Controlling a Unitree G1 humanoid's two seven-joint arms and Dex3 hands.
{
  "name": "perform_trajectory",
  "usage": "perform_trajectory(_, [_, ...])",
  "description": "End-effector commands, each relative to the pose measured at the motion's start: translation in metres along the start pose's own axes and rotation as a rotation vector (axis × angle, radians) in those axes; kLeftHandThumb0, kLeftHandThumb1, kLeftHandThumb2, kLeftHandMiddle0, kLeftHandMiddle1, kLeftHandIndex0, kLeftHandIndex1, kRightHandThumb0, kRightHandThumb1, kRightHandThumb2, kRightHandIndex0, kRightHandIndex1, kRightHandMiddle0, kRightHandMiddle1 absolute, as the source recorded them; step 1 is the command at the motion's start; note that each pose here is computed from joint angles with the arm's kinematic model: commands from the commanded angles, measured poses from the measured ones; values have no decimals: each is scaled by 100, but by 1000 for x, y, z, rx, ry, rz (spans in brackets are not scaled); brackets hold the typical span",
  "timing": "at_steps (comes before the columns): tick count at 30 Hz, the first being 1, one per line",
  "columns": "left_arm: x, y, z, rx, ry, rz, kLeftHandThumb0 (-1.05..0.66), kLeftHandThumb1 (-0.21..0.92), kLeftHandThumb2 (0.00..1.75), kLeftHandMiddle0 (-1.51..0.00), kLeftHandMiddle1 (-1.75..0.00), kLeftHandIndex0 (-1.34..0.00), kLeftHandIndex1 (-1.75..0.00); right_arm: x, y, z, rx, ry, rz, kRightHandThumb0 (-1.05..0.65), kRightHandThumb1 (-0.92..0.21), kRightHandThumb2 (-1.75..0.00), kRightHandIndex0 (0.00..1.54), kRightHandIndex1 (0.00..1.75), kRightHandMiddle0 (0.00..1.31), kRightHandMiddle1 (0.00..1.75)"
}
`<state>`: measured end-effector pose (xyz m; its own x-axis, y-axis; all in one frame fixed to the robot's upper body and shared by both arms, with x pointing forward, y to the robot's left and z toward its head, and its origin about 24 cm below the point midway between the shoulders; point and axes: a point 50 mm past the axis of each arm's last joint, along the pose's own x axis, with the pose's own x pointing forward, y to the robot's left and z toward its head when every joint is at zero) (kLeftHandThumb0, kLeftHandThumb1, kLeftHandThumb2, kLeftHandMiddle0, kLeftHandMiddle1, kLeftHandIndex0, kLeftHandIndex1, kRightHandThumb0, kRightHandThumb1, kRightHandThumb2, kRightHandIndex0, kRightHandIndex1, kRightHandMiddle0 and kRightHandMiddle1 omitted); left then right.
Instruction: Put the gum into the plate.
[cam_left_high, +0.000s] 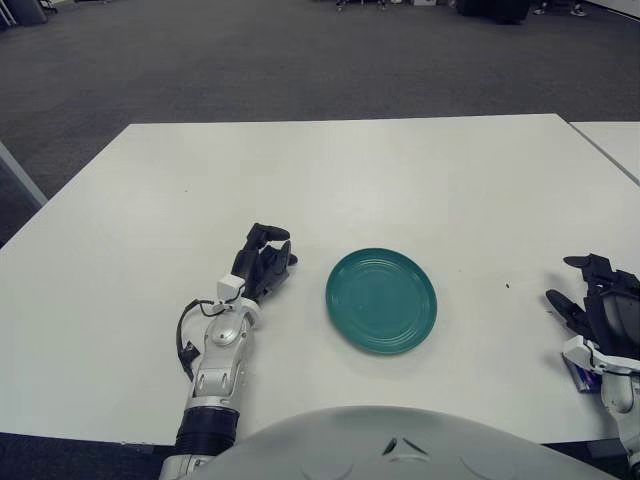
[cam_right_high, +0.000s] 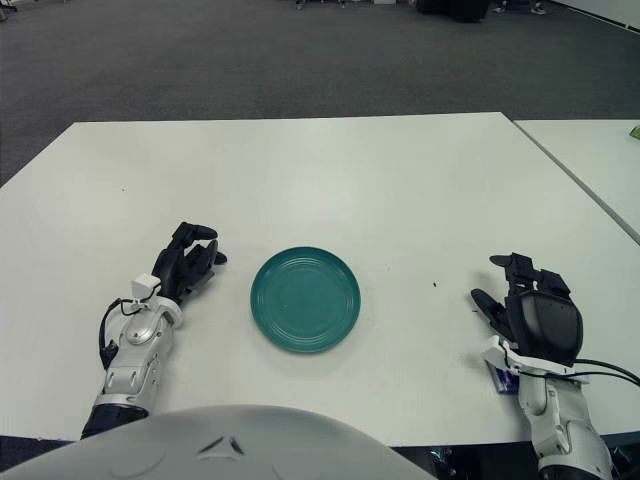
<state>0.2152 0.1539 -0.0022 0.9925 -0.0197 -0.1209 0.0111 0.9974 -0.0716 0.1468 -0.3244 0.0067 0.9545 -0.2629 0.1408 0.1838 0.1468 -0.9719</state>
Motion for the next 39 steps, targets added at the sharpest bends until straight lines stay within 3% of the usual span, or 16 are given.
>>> perform_trajectory(1, [-1, 4, -5, 4, 37, -1, -36, 92, 52, -50, -159, -21, -175, -45, 68, 20, 99, 93, 302, -74, -92, -54, 42, 52, 1, 109])
perform_trajectory(11, [0, -3, -4, -27, 22, -11, -37, 82, 66, -53, -164, -26, -175, -18, 65, 29, 72, 9, 292, -73, -92, -52, 40, 54, 1, 111])
perform_trajectory(16, [0, -4, -4, -11, 27, -8, -37, 83, 65, -51, -164, -25, -175, -9, 66, 36, 67, -18, 291, -73, -92, -52, 39, 55, 1, 113])
perform_trajectory(21, [-1, -4, -5, 5, 35, -4, -36, 90, 56, -49, -158, -22, -175, 0, 70, 58, 82, -59, 275, -73, -92, -53, 41, 56, 1, 113])
perform_trajectory(27, [-2, -6, -4, -11, 28, -3, -36, 92, 52, -48, -155, -21, -175, 8, 73, 69, 99, -84, 266, -72, -92, -52, 42, 58, 2, 112])
perform_trajectory(33, [-3, -8, 0, -16, 7, -4, -37, 82, 66, -53, -161, -26, -175, 12, 76, 86, 114, -122, 263, -72, -92, -52, 41, 56, 5, 111])
perform_trajectory(39, [-1, -10, -1, -5, 16, -13, -37, 82, 67, -51, -164, -26, -175, 15, 80, 97, 108, -146, 279, -72, -92, -52, 43, 54, 7, 110])
